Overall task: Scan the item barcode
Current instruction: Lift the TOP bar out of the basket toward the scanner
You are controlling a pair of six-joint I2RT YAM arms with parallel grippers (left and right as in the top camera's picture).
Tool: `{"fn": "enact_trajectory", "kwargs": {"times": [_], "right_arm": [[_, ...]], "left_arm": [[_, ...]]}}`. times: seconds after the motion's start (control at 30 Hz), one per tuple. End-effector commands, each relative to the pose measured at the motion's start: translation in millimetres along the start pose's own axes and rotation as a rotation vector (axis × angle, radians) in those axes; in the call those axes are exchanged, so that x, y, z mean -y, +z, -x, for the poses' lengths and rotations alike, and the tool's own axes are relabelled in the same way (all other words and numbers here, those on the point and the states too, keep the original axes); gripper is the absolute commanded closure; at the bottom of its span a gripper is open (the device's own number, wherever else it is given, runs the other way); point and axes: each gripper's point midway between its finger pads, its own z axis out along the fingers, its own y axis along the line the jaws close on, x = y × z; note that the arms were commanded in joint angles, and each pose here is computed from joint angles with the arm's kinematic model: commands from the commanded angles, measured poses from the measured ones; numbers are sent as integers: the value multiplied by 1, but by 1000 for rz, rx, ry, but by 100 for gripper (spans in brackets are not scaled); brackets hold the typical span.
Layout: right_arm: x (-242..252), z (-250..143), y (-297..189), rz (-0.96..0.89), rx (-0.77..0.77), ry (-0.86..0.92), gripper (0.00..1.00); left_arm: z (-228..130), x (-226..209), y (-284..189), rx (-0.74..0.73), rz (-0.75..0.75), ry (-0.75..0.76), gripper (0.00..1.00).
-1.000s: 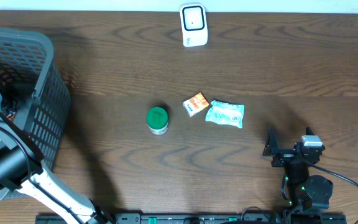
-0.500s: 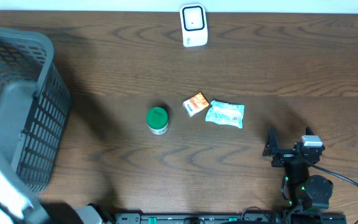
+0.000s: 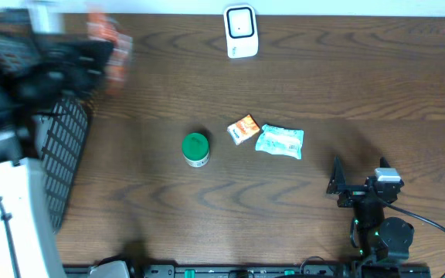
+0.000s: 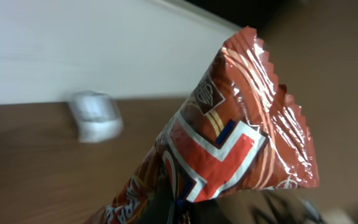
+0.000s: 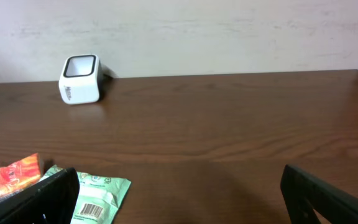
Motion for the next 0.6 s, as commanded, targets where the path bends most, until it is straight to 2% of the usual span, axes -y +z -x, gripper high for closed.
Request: {"fn": "enact_trajectory", "kwargs": {"times": [0.0, 0.1, 0.2, 0.23, 0.4, 0.57], "right_arm": [[2, 0, -1, -11, -3, 4, 1], [2, 0, -1, -11, -3, 4, 1], [2, 0, -1, -11, -3, 4, 1], [2, 0, -1, -11, -3, 4, 1], [2, 0, -1, -11, -3, 4, 1], [2, 0, -1, -11, -3, 4, 1]], "left_arm": [[-37, 41, 41, -113, -293, 206, 93], [-57, 50, 66, -161, -407, 275, 93], [-69, 66, 72, -143, -636, 338, 93], [-72, 64, 76, -142, -660, 333, 93], [-88, 47, 98, -185, -682, 267, 93], [-95, 50, 107, -190, -712, 297, 93]]}}
